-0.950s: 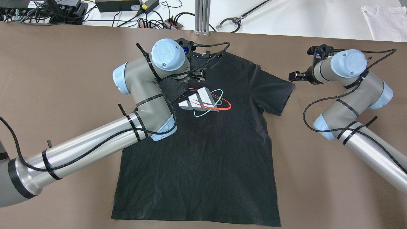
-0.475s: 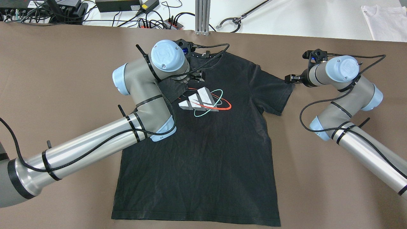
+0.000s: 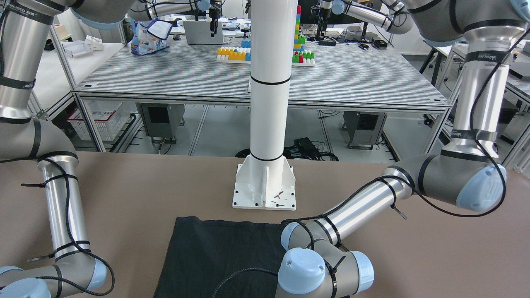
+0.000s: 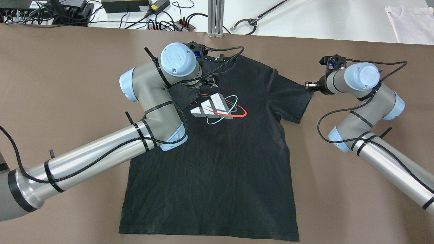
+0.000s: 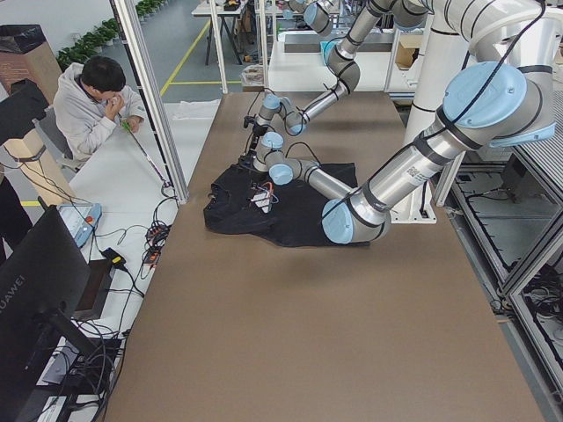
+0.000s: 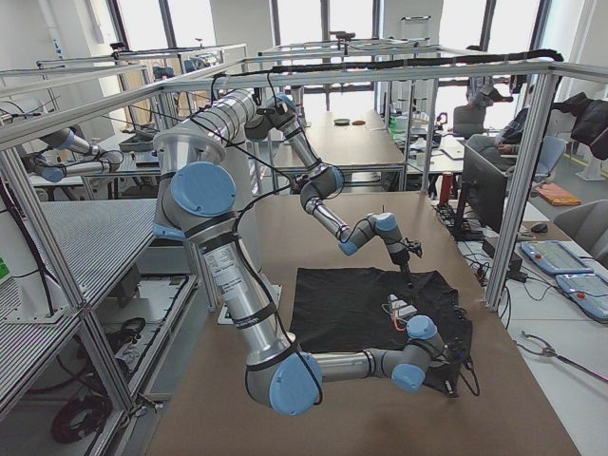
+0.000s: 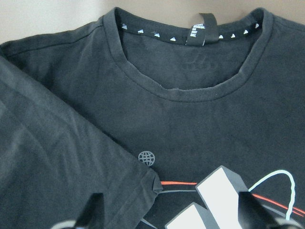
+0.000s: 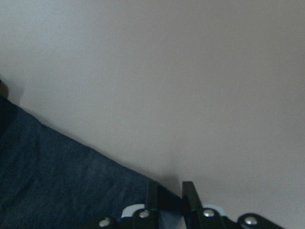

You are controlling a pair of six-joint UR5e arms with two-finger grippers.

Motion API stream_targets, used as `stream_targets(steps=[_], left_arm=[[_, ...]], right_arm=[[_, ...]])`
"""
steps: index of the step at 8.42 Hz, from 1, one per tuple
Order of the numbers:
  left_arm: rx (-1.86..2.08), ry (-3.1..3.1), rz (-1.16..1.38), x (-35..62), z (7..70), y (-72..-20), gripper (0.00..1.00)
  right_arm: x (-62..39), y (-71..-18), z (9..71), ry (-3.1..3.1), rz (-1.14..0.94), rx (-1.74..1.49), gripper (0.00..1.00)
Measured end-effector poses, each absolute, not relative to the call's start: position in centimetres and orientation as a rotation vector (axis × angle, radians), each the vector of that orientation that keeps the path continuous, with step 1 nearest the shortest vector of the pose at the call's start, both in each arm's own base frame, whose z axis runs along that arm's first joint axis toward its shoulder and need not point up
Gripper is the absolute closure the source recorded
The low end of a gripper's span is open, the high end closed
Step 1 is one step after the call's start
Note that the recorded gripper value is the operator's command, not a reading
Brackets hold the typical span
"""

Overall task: Fold clothes
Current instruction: 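Grasp the sleeve nearest the right gripper and fold it inward while the left gripper releases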

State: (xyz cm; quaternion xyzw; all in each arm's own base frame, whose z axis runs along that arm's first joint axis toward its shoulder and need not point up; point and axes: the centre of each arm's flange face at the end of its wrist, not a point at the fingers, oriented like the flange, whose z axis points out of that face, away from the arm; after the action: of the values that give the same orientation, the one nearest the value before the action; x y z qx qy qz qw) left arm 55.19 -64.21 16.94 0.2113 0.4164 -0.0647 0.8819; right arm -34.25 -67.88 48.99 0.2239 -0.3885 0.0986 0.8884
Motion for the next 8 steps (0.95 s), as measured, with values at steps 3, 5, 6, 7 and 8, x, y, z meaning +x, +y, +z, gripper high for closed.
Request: stream_targets(steps=[3, 5, 6, 7, 8], left_arm=[[0.438, 0.87, -0.133, 55.2, 16.9, -64.1, 0.0], [0.435, 0.881, -0.118, 54.5, 16.5, -64.4, 0.0], [0.428, 0.891, -0.098, 53.7, 16.3, -64.9, 0.0], [0.423, 0.895, -0.084, 52.8, 16.5, -65.5, 0.0], [0.424, 0.89, -0.074, 52.0, 17.2, -66.0, 0.0]], right_arm=[[-34.2, -67.6, 47.8, -0.832, 0.238, 0.467, 1.0], [-34.0, -67.4, 45.0, -0.862, 0.281, 0.467, 1.0], [-33.8, -67.2, 42.6, -0.872, 0.307, 0.457, 1.0], [-33.7, -66.9, 39.6, -0.879, 0.342, 0.439, 1.0], [-34.2, -66.8, 36.5, -0.89, 0.378, 0.416, 1.0]])
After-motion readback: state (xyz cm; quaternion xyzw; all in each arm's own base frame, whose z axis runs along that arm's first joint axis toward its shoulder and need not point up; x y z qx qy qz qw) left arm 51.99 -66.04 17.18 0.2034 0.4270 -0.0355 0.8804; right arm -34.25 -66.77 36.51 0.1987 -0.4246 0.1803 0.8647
